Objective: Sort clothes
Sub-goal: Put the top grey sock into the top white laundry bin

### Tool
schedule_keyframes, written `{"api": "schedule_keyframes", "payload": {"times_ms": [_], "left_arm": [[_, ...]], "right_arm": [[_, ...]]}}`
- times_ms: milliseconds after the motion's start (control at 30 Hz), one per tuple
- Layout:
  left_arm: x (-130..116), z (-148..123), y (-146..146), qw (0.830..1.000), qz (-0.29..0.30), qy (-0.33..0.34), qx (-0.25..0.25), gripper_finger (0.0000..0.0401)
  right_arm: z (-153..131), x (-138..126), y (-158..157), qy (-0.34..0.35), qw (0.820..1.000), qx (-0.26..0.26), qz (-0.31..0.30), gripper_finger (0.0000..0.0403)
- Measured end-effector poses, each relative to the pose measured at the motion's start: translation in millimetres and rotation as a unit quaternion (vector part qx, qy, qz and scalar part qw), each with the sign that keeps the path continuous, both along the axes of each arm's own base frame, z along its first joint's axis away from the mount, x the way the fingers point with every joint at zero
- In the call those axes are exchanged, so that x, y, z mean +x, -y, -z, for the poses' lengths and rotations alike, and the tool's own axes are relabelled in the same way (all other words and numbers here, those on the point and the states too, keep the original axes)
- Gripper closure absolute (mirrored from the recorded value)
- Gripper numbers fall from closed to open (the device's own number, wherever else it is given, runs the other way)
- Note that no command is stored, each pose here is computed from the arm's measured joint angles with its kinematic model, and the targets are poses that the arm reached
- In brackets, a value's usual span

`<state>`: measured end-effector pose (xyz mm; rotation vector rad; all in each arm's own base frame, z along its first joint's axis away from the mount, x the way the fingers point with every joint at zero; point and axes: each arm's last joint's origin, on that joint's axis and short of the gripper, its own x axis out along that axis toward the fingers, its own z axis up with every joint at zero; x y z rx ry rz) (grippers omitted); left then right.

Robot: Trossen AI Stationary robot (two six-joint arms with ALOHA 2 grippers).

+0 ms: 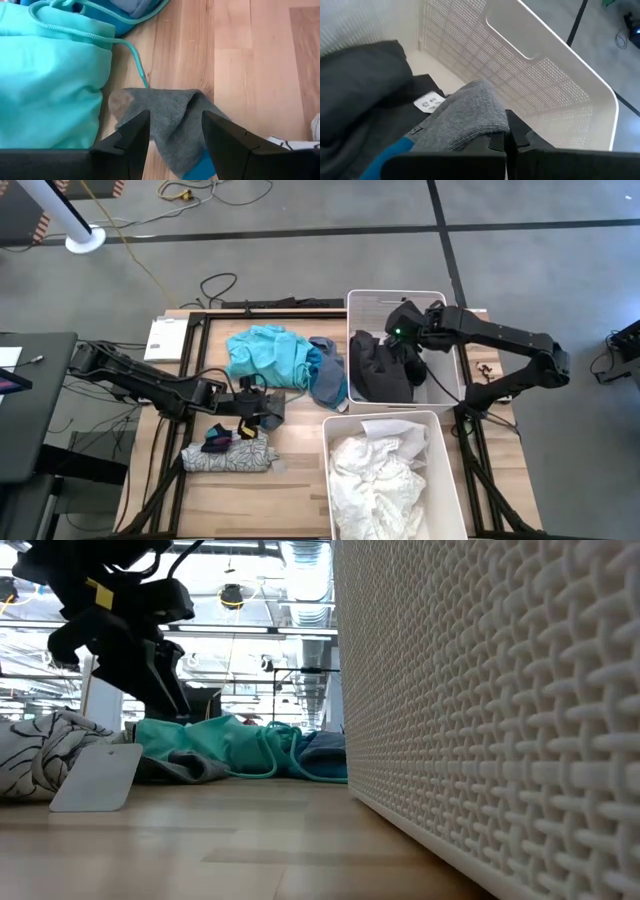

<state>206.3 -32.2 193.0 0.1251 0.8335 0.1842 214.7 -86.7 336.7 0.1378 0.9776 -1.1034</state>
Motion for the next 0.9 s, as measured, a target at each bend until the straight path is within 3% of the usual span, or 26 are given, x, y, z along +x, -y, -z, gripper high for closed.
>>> {"api": "schedule_keyframes", "payload": {"times_ms": [600, 900], "left_arm": [[-3.1, 0.7, 11.5, 1.000, 0.019, -0.004, -0.007, 0.0226], [-3.3, 0.8, 11.4, 1.000, 0.018, -0.005, -0.008, 0.0226]], "right_arm": [[4.8, -10.2, 13.6, 0.008, 0.995, 0.099, 0.009, 0.0397], [7.1, -20.6, 18.3, -0.018, 0.992, 0.118, 0.041, 0.0396]]}}
